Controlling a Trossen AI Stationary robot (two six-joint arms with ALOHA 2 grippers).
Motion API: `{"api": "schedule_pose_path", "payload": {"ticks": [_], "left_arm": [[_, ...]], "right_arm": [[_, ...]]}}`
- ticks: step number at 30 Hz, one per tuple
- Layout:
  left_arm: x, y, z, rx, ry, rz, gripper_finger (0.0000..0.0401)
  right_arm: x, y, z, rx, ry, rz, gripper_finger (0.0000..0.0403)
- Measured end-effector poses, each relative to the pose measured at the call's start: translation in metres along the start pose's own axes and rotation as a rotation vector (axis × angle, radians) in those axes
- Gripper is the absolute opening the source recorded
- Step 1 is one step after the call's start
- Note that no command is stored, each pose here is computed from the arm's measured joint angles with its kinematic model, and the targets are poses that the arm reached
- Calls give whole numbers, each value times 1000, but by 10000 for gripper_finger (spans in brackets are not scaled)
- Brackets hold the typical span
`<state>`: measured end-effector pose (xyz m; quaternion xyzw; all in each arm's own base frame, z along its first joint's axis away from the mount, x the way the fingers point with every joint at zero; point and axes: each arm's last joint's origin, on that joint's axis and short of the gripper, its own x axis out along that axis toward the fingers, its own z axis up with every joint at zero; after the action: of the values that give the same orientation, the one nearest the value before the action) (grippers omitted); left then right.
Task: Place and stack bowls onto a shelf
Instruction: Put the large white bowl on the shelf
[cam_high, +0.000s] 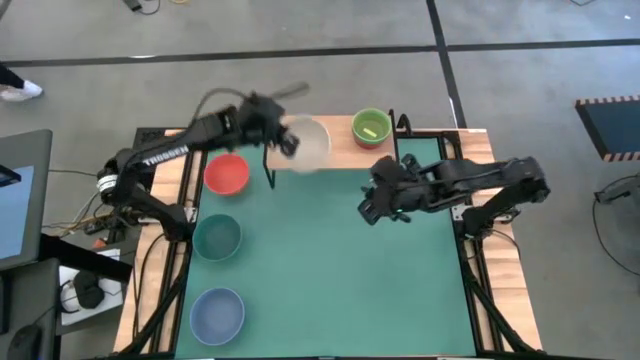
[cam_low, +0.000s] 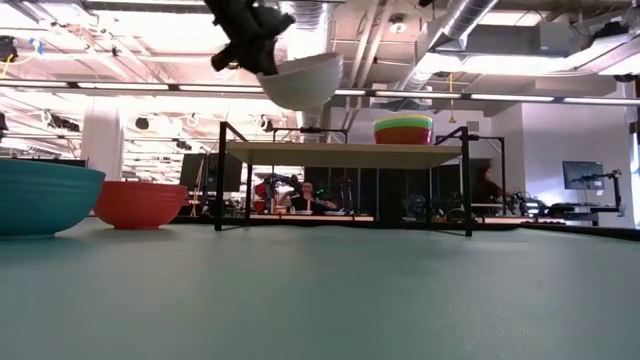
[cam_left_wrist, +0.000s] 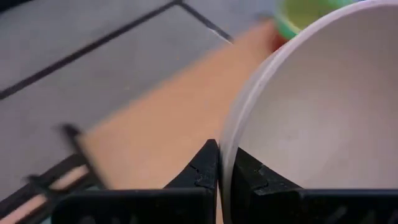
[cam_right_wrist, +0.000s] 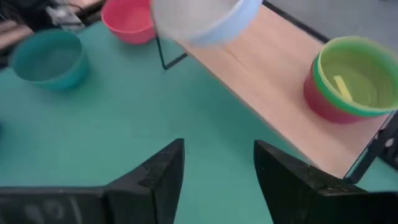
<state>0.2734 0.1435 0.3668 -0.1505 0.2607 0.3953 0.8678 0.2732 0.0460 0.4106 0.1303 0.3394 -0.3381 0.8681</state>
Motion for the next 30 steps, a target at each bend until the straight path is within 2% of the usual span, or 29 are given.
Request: {"api": "schedule_pose_path", "payload": {"ticks": [5, 9, 16, 23, 30], "left_arm": [[24, 56, 21, -139, 65, 62, 0], [50, 80, 23, -186, 225, 61, 0], [68, 80, 33, -79, 378, 34, 0], [68, 81, 37, -34, 399, 33, 3], [70, 78, 36, 36, 397, 15, 66]], "right_arm": [[-14, -7, -3, 59, -4, 22, 219], [-18, -3, -7, 96, 3, 34, 217], [-25, 0, -19, 171, 42, 23, 217], [-26, 4, -18, 243, 1, 41, 217], [-13, 15, -17, 312, -52, 86, 217]]}}
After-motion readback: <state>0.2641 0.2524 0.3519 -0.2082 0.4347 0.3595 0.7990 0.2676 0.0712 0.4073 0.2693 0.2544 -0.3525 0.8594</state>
